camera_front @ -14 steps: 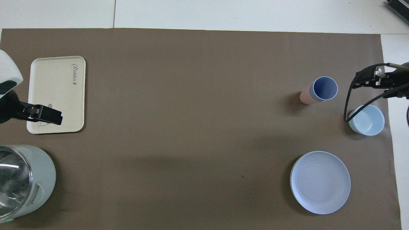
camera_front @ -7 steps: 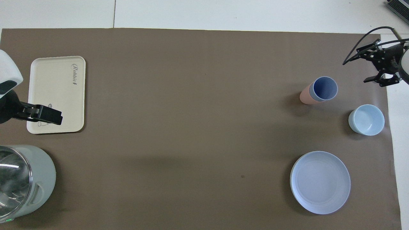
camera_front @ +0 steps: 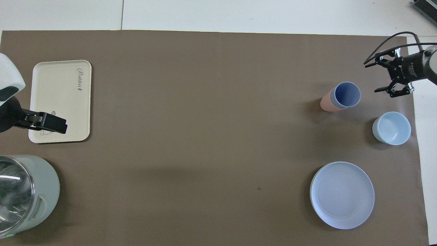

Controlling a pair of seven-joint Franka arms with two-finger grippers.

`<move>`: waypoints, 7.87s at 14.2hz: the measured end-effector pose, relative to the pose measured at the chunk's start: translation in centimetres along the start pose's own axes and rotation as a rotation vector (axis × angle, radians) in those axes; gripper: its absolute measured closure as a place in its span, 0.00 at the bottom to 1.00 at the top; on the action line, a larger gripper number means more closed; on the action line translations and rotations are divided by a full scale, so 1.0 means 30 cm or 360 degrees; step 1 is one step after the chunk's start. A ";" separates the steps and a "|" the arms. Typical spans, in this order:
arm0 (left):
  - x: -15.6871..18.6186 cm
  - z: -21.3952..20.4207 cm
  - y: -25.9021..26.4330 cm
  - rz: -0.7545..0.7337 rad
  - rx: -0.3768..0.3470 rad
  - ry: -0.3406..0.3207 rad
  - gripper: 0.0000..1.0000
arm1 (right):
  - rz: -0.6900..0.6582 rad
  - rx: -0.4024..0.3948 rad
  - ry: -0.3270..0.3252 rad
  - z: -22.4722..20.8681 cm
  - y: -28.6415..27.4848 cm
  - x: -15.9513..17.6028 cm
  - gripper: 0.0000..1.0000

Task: Place cup on tray
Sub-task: 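Move the right gripper to the pink cup and grasp it, then lift the cup with the right gripper while the left gripper reaches toward it, then grasp the cup with the left gripper from the right gripper, then carry the cup with the left gripper toward the cream tray, then lower the cup onto the tray and open the left gripper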

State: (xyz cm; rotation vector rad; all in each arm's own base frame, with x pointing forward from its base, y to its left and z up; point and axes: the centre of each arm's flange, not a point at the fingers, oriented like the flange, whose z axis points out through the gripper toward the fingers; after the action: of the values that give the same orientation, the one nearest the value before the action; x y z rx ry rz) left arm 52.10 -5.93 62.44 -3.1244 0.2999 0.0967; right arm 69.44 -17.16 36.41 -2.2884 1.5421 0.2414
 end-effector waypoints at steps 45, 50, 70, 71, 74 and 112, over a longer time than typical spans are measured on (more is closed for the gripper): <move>0.002 0.015 1.028 -0.0816 -0.0574 0.0409 0.01 | 0.0301 -0.0153 -0.0739 0.146 -0.108 -1.015 0.22; -0.010 0.012 1.113 -0.0820 -0.0658 0.0460 0.07 | 0.0352 -0.0148 -0.0737 0.166 -0.137 -1.109 0.22; 0.122 0.094 1.193 -0.0939 -0.0544 0.0428 0.89 | 0.0473 -0.0009 -0.0647 0.162 -0.211 -1.380 0.22; 0.121 0.086 1.191 -0.0943 -0.0544 0.0424 0.89 | 0.0472 -0.0005 -0.0651 0.156 -0.211 -1.383 0.22; 0.126 0.022 1.150 -0.0972 -0.0542 0.0411 0.95 | 0.0472 -0.0011 -0.0652 0.162 -0.208 -1.387 0.22; 0.308 0.765 -0.678 -0.0117 -0.0223 0.0488 0.41 | 0.0853 0.0226 -0.0741 0.368 0.281 -0.086 0.22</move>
State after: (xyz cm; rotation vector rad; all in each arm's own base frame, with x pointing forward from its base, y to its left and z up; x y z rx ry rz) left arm 63.62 12.44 38.88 -3.2791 0.1850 -0.3808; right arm 61.38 -13.42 25.44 -1.5253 1.7996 0.7201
